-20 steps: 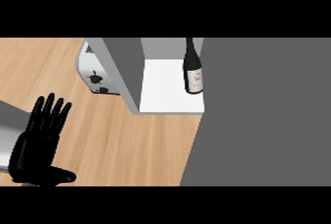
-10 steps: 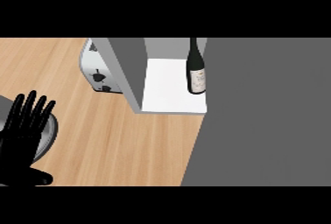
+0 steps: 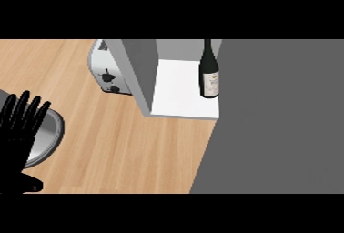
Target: Pick up the wine, place it into the cabinet and close the cabinet
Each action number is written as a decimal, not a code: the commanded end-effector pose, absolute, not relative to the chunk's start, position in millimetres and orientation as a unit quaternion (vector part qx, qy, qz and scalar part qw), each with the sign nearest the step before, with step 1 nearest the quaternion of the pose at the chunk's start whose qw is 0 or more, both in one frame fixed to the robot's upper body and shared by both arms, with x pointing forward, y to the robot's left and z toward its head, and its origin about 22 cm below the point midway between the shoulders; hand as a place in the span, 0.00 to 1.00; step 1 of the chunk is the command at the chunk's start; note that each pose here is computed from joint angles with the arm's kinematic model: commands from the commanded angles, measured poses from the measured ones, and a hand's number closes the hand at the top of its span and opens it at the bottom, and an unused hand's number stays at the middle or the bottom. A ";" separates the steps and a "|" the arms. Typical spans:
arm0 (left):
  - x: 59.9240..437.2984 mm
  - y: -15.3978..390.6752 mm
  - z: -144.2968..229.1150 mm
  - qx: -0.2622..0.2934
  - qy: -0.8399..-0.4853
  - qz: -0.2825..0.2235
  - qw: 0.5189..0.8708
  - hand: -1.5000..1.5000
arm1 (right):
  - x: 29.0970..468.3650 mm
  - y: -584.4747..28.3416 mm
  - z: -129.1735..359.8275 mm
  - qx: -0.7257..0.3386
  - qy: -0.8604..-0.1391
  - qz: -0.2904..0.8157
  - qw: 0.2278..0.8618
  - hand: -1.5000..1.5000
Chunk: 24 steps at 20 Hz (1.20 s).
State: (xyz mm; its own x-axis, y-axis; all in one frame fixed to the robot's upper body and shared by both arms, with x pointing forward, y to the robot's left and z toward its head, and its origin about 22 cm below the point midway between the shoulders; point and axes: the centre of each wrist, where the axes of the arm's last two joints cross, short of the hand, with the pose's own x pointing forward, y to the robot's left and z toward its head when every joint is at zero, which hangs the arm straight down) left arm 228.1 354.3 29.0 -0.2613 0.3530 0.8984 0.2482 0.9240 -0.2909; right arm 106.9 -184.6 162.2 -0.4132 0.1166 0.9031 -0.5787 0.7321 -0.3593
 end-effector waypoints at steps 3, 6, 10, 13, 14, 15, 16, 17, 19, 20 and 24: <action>231.4 364.5 34.2 -0.197 -0.791 0.032 0.578 0.00 | 108.2 -151.8 176.6 0.258 -0.763 0.280 0.522 1.00; 228.3 360.9 28.9 -0.196 -0.787 0.041 0.583 0.00 | 124.9 -135.5 181.0 0.243 -0.761 0.302 0.520 1.00; 230.9 370.5 37.3 -0.188 -0.790 0.033 0.582 0.00 | 158.2 -95.4 193.3 0.239 -0.772 0.277 0.520 1.00; 226.8 374.8 29.6 -0.182 -0.788 0.042 0.587 0.00 | 180.2 -52.3 210.2 0.239 -0.761 0.284 0.532 1.00; 235.4 376.2 37.2 -0.181 -0.790 0.047 0.584 0.00 | 190.6 -39.7 218.5 0.239 -0.759 0.285 0.534 1.00; 224.8 380.3 27.2 -0.182 -0.792 0.049 0.581 0.00 | 195.8 -27.5 220.4 0.234 -0.763 0.274 0.537 1.00; 228.8 389.3 37.9 -0.183 -0.789 0.053 0.584 0.00 | 217.4 -26.0 227.0 0.234 -0.760 0.275 0.540 1.00; 233.1 400.3 46.1 -0.176 -0.794 0.049 0.579 0.00 | 219.4 -20.2 238.3 0.233 -0.757 0.279 0.543 1.00; 230.8 379.5 37.0 -0.179 -0.795 0.058 0.577 0.00 | 238.1 -10.7 244.7 0.238 -0.754 0.260 0.555 1.00; 230.7 396.3 30.3 -0.174 -0.789 0.056 0.586 0.00 | 233.9 2.4 241.6 0.227 -0.760 0.250 0.555 1.00; 239.5 395.9 28.8 -0.160 -0.790 0.064 0.589 0.00 | 277.8 -1.6 239.7 0.239 -0.752 0.226 0.571 1.00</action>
